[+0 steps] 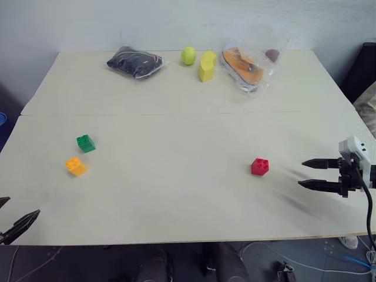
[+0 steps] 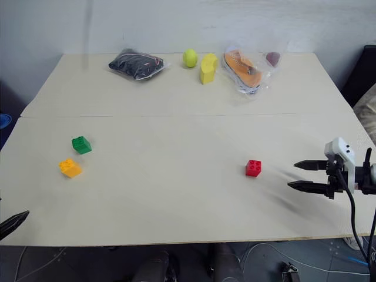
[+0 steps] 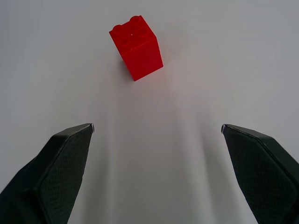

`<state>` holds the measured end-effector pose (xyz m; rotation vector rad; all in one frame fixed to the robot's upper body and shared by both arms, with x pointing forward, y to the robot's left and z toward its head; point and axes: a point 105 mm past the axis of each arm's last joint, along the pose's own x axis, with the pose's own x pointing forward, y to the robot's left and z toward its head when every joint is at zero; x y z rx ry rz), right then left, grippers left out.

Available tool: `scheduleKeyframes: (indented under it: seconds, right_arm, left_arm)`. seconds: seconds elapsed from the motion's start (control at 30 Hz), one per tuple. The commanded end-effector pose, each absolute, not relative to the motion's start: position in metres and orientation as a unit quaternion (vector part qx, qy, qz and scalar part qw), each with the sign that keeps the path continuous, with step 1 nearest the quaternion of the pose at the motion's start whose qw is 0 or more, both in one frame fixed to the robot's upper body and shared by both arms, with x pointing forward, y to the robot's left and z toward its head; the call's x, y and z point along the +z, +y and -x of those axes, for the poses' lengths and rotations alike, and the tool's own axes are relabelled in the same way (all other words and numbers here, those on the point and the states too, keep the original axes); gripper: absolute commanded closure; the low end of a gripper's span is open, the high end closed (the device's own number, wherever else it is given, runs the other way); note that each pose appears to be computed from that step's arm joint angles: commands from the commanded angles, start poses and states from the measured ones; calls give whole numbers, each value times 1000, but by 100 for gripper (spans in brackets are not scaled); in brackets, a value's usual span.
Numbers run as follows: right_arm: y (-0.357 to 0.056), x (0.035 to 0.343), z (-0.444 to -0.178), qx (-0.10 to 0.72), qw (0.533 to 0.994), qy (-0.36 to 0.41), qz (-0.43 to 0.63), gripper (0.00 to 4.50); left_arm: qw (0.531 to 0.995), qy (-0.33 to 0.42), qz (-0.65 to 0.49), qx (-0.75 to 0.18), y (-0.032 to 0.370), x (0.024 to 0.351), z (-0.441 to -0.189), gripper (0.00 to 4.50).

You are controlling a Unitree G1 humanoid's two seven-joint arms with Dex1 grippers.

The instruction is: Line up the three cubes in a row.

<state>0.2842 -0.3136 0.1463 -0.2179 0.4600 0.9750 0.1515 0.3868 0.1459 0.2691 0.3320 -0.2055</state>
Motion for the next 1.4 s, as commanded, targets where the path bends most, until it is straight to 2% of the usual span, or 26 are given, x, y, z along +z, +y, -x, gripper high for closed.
scheduleKeyframes:
  seconds: [0.03, 0.43, 0.6, 0.73, 0.83, 0.97, 1.1, 1.2, 1.4]
  right_arm:
    - [-315, 168, -284, 465, 854, 195, 123, 0]
    - [-312, 171, -289, 461, 856, 189, 140, 0]
    - [-312, 179, -302, 432, 870, 167, 168, 0]
    - [-303, 189, -304, 453, 859, 158, 181, 0]
    - [-284, 198, -306, 498, 829, 160, 197, 0]
    - [-260, 197, -305, 555, 780, 172, 232, 0]
    - [-245, 190, -314, 575, 763, 169, 242, 0]
    - [-237, 180, -321, 585, 753, 171, 246, 0]
    - [-228, 153, -327, 592, 743, 182, 254, 0]
  left_arm:
    - [974, 150, -137, -99, 389, 151, -154, 2]
    - [974, 153, -141, -92, 391, 149, -157, 2]
    - [974, 145, -136, -109, 381, 153, -167, 2]
    - [968, 121, -142, -168, 349, 166, -183, 2]
    - [946, 96, -147, -272, 303, 186, -204, 2]
    - [888, 89, -161, -421, 238, 205, -216, 2]
    - [826, 89, -179, -527, 194, 214, -215, 2]
    - [786, 82, -194, -581, 172, 220, -215, 2]
    - [754, 46, -205, -623, 148, 236, -226, 2]
